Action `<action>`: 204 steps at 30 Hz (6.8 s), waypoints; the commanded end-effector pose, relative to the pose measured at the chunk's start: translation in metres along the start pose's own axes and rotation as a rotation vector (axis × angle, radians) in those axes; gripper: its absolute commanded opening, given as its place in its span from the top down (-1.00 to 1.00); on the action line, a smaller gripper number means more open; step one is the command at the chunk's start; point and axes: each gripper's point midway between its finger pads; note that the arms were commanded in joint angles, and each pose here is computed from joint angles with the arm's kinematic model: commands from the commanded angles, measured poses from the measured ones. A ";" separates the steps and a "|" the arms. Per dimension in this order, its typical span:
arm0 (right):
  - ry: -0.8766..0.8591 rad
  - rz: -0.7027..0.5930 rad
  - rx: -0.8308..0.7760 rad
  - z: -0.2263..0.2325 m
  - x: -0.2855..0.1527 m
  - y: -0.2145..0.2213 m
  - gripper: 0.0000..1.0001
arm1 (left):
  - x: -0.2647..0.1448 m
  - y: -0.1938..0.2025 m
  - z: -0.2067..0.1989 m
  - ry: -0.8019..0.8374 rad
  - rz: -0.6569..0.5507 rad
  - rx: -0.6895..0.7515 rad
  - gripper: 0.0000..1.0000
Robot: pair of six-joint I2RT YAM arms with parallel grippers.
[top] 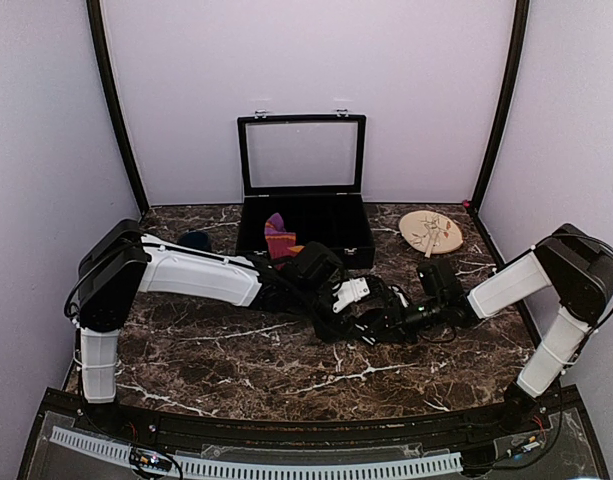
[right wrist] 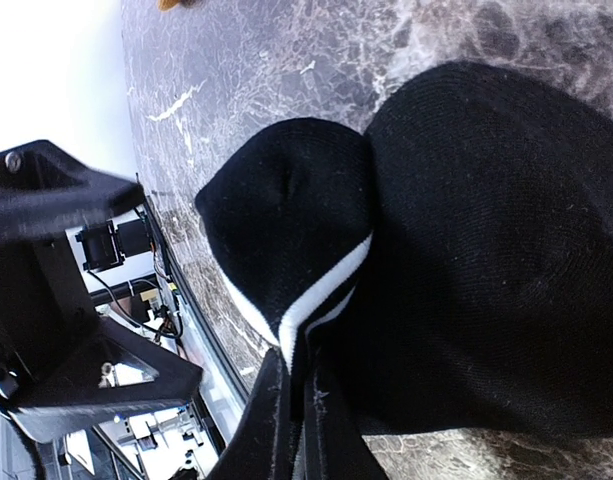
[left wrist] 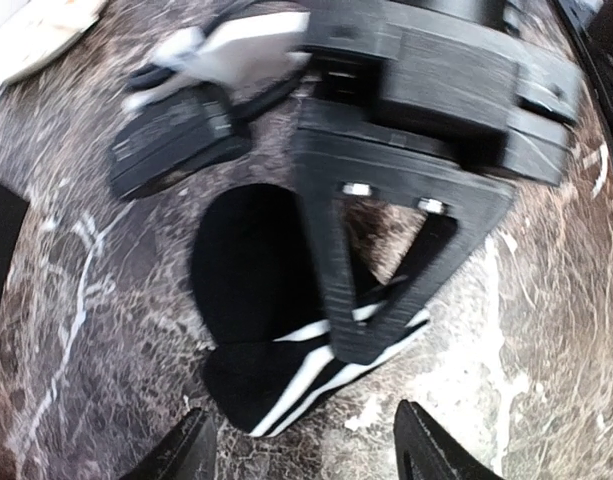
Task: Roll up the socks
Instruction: Roll the sock at the center of the board.
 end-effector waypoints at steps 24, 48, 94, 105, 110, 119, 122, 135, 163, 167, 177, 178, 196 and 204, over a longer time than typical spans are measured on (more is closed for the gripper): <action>-0.005 0.025 -0.026 0.000 0.001 0.001 1.00 | 0.021 0.006 -0.001 -0.009 0.083 0.393 -0.27; 0.004 0.036 -0.025 -0.002 0.001 0.003 1.00 | 0.031 0.015 -0.008 0.043 0.117 0.442 0.14; 0.117 -0.105 -0.093 -0.003 -0.024 -0.006 0.13 | 0.013 0.038 -0.040 0.299 0.222 0.250 1.00; 0.240 -0.288 -0.152 -0.012 -0.047 -0.025 0.09 | -0.013 0.047 -0.055 0.390 0.236 0.081 1.00; 0.330 -0.414 -0.237 -0.009 -0.066 -0.035 0.11 | -0.016 0.044 -0.056 0.428 0.218 0.035 1.00; 0.387 -0.577 -0.482 0.033 -0.083 -0.021 0.18 | -0.022 0.038 -0.052 0.525 0.201 -0.074 1.00; 0.418 -0.605 -0.572 0.044 -0.081 -0.009 0.20 | -0.021 0.038 -0.052 0.567 0.204 -0.111 1.00; 0.587 -0.672 -0.849 0.058 -0.060 0.041 0.24 | -0.020 0.044 -0.060 0.651 0.204 -0.186 1.00; 0.818 -0.384 -1.315 0.037 0.024 0.107 0.13 | -0.017 0.054 -0.068 0.751 0.197 -0.271 1.00; 0.865 -0.346 -1.365 0.031 0.033 0.106 0.04 | -0.016 0.057 -0.068 0.762 0.199 -0.283 1.00; 0.964 -0.302 -1.412 0.020 0.036 0.091 -0.08 | -0.017 0.061 -0.070 0.786 0.198 -0.299 1.00; 0.969 -0.297 -1.416 0.019 0.036 0.090 -0.08 | -0.018 0.061 -0.071 0.789 0.198 -0.300 1.00; 1.012 -0.218 -1.450 0.012 0.045 0.071 -0.08 | -0.018 0.067 -0.073 0.795 0.206 -0.306 1.00; 1.010 -0.193 -1.459 0.009 0.047 0.067 0.02 | -0.018 0.069 -0.074 0.799 0.212 -0.312 1.00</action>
Point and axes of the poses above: each gripper's point midway between its finger pads, its own x axis out along the fingers, its own z axis along the line the jaws close on, y = z × x, and after that the axes turned 14 degrees about x, right-handed
